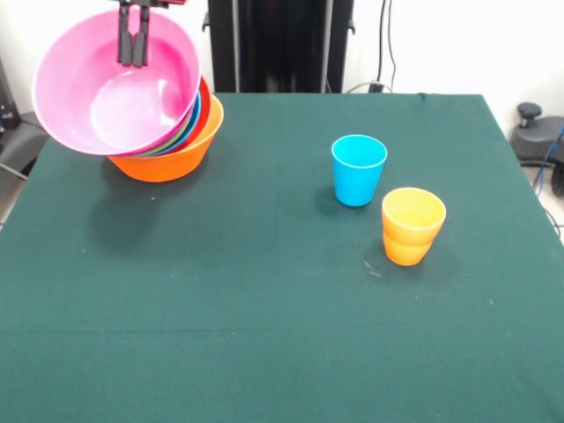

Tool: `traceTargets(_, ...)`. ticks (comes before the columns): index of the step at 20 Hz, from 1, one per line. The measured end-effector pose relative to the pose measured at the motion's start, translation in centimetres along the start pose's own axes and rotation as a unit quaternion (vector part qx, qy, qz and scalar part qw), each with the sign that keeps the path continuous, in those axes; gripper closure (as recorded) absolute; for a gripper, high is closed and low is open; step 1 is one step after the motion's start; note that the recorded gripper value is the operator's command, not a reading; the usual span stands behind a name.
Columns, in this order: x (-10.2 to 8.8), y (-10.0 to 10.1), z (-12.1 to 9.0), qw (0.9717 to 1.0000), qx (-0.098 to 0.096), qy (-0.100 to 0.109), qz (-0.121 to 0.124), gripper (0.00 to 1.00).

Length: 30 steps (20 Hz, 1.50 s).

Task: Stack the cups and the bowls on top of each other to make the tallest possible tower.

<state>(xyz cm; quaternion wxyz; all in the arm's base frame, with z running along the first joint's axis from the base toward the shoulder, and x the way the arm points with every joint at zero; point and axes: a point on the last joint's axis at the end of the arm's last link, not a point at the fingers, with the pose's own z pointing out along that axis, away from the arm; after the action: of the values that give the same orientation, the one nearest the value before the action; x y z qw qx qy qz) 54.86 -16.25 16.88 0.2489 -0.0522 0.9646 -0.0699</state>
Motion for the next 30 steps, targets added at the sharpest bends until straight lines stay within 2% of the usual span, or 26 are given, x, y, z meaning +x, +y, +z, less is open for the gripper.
traceTargets(4, -0.2, -0.1, -0.3, 1.0, 0.003, -0.003, -0.003, 1.0)
traceTargets(12, 1.3, 0.5, 1.2, 0.9998, -0.015, 0.013, 0.009, 1.0)
traceTargets(17, 3.0, -0.4, 2.1, 0.9991, -0.022, 0.025, 0.025, 1.0)
traceTargets(23, 5.7, -2.4, 2.8, 0.9981, -0.026, 0.038, 0.043, 1.0)
traceTargets(27, 6.1, -3.3, 2.8, 0.9977, -0.023, 0.039, 0.051, 1.0)
traceTargets(30, 5.8, -3.3, 2.3, 0.998, -0.019, 0.037, 0.047, 1.0)
